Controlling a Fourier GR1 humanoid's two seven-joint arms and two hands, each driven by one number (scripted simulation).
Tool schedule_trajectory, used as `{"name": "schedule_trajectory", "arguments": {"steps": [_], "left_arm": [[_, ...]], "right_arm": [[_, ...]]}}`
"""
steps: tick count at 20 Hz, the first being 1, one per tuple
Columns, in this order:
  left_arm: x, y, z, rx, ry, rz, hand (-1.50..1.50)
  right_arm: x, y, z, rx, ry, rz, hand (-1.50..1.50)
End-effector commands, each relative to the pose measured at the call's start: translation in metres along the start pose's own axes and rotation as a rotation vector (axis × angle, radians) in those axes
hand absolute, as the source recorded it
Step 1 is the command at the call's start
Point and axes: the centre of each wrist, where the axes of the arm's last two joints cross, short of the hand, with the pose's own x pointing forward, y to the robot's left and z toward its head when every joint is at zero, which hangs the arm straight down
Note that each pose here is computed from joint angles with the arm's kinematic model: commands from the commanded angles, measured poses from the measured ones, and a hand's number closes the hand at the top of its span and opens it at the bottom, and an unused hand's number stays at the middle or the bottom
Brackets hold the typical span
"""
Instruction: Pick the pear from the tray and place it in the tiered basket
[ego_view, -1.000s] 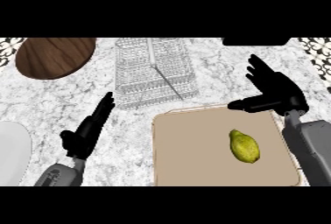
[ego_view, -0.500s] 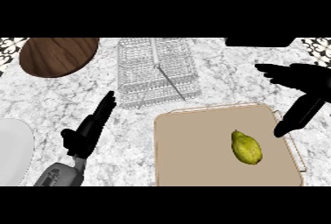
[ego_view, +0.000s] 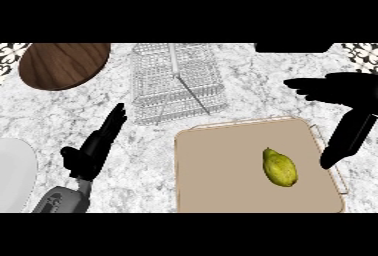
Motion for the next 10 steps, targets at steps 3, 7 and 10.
{"name": "schedule_trajectory", "arguments": {"steps": [3, 7, 10], "left_arm": [[0.007, -0.01, -0.012, 0.003, 0.015, 0.016, 0.0], [-0.008, -0.023, -0.001, -0.014, 0.003, 0.008, 0.0], [0.002, -0.017, 0.001, 0.006, 0.003, 0.012, 0.0]], "right_arm": [[-0.008, 0.0, -0.016, -0.095, 0.159, 0.019, -1.5], [0.003, 0.011, -0.029, -0.033, 0.258, 0.099, -1.5], [-0.018, 0.037, -0.034, 0.005, 0.268, 0.097, -1.5]]}}
